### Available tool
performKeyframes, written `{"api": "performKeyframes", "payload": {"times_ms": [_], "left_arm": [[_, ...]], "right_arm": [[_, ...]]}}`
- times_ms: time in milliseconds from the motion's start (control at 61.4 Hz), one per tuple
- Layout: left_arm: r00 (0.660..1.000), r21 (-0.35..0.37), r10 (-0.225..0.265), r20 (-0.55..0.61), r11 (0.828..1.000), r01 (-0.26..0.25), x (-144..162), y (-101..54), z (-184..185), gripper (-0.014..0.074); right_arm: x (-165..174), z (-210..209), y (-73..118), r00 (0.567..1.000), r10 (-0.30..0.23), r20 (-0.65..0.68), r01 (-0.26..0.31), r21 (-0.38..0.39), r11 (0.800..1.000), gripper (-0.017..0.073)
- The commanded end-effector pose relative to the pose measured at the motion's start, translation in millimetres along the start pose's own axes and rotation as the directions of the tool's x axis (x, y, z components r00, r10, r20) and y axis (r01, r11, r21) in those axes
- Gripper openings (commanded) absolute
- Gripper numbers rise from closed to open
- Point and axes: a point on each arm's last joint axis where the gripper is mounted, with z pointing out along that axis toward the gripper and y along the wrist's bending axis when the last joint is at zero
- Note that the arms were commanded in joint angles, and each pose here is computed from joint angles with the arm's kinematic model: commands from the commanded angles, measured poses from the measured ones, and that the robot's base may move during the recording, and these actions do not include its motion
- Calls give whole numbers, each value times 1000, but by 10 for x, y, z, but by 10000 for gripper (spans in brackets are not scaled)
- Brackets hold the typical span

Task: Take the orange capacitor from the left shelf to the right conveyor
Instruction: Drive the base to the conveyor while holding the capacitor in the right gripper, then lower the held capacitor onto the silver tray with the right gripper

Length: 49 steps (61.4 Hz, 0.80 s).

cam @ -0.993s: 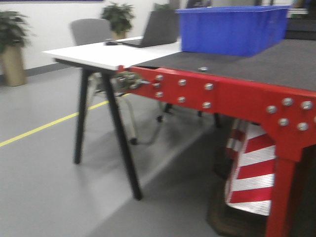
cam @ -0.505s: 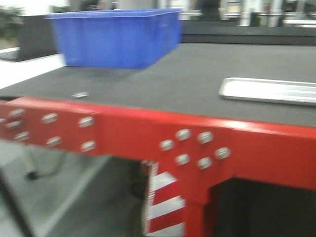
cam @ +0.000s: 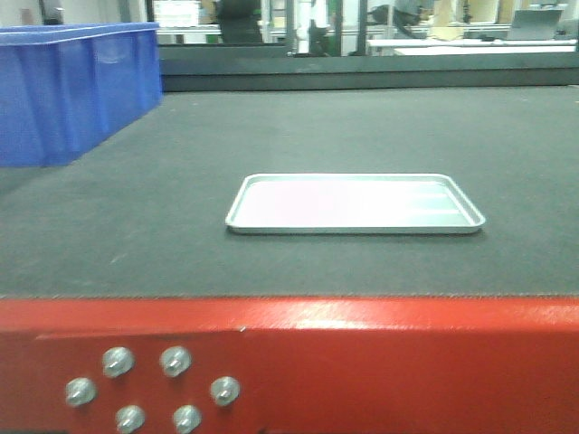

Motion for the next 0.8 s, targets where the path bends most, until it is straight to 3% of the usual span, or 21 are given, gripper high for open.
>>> {"api": "performKeyframes", "payload": {"times_ms": [0, 782], "left_arm": [[994, 10, 0, 106, 1000, -1, -101, -9, -21, -105], [994, 10, 0, 106, 1000, -1, -101, -9, -21, -105]], "right_arm": [[-170, -15, 9, 994, 1, 111, -1, -4, 1000, 183], [-193, -8, 11, 991, 2, 135, -1, -5, 1000, 183]]}}
